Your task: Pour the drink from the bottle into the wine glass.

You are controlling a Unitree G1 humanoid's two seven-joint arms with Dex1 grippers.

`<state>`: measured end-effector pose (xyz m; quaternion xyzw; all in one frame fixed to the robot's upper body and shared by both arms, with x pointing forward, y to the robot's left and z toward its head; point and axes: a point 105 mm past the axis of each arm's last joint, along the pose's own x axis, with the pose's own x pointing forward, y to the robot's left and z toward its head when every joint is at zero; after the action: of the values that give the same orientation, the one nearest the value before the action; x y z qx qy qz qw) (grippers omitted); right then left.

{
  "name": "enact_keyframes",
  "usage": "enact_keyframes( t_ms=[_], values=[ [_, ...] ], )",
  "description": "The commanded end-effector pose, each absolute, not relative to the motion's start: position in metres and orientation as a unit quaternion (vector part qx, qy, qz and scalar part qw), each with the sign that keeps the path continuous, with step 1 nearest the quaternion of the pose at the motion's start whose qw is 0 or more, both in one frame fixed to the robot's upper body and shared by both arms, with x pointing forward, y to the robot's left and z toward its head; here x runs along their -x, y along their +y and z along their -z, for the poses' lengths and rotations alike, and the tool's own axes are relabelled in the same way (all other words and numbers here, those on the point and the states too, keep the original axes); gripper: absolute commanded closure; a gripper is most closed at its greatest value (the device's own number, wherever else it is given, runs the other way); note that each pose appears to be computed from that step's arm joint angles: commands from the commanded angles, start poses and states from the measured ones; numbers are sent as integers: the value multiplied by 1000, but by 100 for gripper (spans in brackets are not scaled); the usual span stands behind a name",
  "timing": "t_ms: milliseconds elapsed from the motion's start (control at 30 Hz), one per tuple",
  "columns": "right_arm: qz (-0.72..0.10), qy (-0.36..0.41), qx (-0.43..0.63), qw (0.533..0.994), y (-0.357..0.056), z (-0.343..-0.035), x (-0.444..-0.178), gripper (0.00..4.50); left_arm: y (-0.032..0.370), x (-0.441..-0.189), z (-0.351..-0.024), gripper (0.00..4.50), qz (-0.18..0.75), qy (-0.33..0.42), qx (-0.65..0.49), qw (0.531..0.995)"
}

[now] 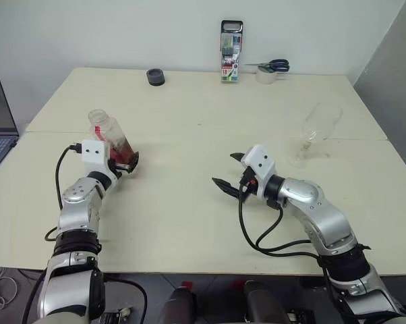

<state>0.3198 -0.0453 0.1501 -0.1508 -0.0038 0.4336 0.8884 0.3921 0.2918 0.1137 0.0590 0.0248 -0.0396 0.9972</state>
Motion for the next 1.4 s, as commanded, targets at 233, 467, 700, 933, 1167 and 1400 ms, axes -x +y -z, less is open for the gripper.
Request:
enact_keyframes(
  t_ms=[233, 467, 700, 933, 1167, 1400],
  values=[
    [-407, -8, 108, 907, -71, -154, -298, 0, 298, -359, -125, 1, 27, -7, -121, 992],
    [-243, 34, 132, 960, -131, -124, -297, 0, 265, -317, -105, 1, 137, 36, -121, 983],
    [-73, 32, 74, 994, -185, -115, -310, 0, 206, -306, -110, 1, 293, 37, -120, 948],
    [14, -2, 57, 998, -206, -126, -358, 0, 154, -311, -139, 1, 465, 17, -162, 870],
    [57, -13, 42, 997, -227, -133, -397, 0, 146, -322, -150, 1, 481, 1, -175, 859],
    [34, -24, 5, 999, -227, -132, -414, 51, 148, -322, -149, 0, 477, 4, -166, 863]
  ],
)
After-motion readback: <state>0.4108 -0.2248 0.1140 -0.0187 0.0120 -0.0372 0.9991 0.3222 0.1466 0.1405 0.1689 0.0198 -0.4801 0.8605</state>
